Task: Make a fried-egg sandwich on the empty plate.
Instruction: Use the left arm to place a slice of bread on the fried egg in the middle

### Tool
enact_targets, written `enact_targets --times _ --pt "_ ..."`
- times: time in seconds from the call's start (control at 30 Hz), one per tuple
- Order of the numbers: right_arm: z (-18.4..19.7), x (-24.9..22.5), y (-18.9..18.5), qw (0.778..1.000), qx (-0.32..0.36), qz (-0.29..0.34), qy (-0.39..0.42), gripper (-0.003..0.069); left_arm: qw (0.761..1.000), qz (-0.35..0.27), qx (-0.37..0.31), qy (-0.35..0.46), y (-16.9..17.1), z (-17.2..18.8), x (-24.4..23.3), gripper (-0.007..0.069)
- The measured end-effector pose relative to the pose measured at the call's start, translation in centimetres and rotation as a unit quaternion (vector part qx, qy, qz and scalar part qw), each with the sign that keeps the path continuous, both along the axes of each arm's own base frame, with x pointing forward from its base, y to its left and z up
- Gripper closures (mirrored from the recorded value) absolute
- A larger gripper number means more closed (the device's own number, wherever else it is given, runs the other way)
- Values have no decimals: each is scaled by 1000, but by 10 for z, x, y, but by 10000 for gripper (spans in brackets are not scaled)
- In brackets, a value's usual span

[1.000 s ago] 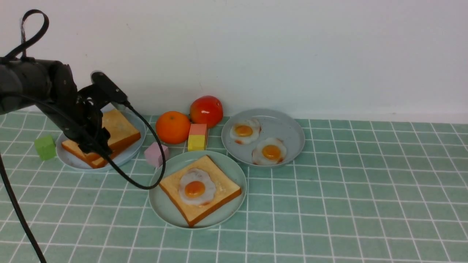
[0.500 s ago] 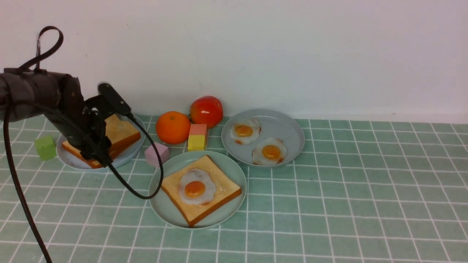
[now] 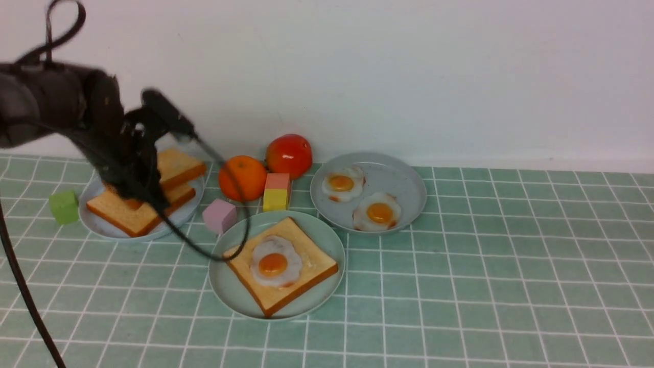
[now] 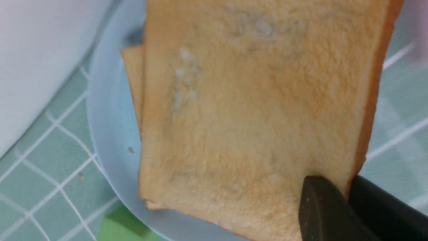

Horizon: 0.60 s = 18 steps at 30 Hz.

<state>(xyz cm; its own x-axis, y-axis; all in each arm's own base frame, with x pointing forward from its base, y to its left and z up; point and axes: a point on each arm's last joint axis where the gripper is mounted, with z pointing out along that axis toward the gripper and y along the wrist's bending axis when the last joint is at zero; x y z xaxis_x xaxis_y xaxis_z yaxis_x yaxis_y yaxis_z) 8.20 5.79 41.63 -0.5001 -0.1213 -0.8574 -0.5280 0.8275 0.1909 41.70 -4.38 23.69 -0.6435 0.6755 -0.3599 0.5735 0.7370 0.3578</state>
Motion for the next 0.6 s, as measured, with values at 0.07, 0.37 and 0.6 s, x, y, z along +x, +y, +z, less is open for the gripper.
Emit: enact_targets --times 0.07,0.37,0.6 --pt "0 0 0 1000 -6 4 -1 627 999 22 -32 -3 -31 25 -19 571" --pt "-4 -3 0 1000 -20 12 20 618 996 -70 -34 54 -128 -1 -91 571" --pt "-8 -6 0 998 -31 22 44 617 992 -117 -13 55 -162 -32 -102 571"
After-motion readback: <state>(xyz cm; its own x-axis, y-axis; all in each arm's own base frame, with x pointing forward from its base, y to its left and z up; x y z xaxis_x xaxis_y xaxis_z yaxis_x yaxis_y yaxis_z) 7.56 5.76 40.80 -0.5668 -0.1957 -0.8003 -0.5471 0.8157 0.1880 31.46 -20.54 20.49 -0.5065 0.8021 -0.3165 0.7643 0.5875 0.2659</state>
